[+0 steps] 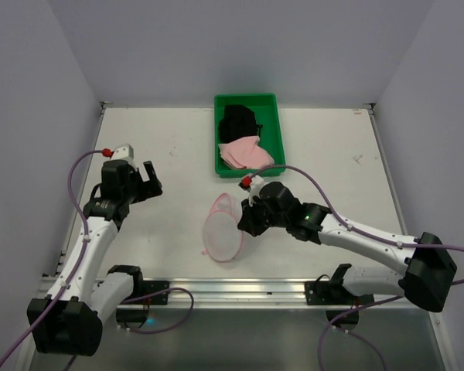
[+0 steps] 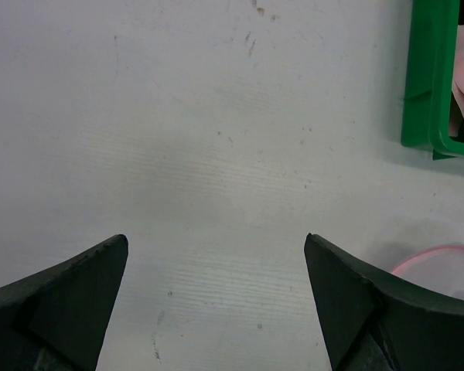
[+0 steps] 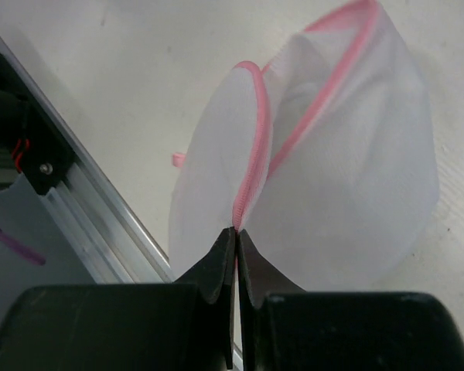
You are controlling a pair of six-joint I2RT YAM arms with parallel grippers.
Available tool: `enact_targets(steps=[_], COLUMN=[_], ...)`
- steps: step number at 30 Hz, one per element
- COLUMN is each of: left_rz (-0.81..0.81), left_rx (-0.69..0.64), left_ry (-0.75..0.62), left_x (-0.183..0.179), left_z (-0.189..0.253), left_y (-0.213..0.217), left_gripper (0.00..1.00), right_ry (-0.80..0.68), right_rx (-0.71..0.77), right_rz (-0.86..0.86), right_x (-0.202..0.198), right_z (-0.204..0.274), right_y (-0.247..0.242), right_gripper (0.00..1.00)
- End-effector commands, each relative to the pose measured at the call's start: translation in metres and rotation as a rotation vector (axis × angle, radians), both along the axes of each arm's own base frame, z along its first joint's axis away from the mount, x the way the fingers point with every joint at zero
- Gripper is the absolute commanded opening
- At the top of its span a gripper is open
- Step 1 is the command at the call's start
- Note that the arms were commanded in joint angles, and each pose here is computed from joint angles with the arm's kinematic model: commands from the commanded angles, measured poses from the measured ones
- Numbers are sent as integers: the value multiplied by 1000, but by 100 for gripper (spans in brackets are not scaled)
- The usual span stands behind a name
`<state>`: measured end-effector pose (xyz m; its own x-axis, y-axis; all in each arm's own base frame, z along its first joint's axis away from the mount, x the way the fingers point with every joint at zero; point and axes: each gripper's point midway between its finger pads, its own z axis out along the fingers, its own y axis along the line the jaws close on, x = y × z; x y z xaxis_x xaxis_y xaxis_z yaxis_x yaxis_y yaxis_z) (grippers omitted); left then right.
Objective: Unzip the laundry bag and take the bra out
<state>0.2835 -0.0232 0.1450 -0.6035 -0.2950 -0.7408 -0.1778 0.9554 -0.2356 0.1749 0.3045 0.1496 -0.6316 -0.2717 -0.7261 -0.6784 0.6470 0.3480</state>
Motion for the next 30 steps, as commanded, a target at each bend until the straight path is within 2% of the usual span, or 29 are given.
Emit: enact_targets(steps=[1, 9, 13, 22, 28, 30], left_rz=[-28, -73, -124, -191, -188, -176], left_rx=[4, -23, -54, -92, -87, -81], left_ry=[-38, -34, -41, -42, -48, -47], left_x=[7, 7, 7, 6, 7, 7], left_z=[5, 2, 2, 0, 2, 2], left_y=[-1, -10, -20, -33, -32, -29], left_gripper=[100, 100, 100, 100, 100, 100], right_ry=[11, 66, 127, 163, 184, 169], right_rx=[165, 194, 207, 188, 179, 196], right_rz=[10, -80, -48, -51, -42, -35], right_x=[3, 31, 35, 62, 71, 71], right_z=[10, -35, -47, -63, -63, -54], right_y=[9, -19, -18, -13, -7, -7], right_gripper=[0, 0, 0, 0, 13, 22])
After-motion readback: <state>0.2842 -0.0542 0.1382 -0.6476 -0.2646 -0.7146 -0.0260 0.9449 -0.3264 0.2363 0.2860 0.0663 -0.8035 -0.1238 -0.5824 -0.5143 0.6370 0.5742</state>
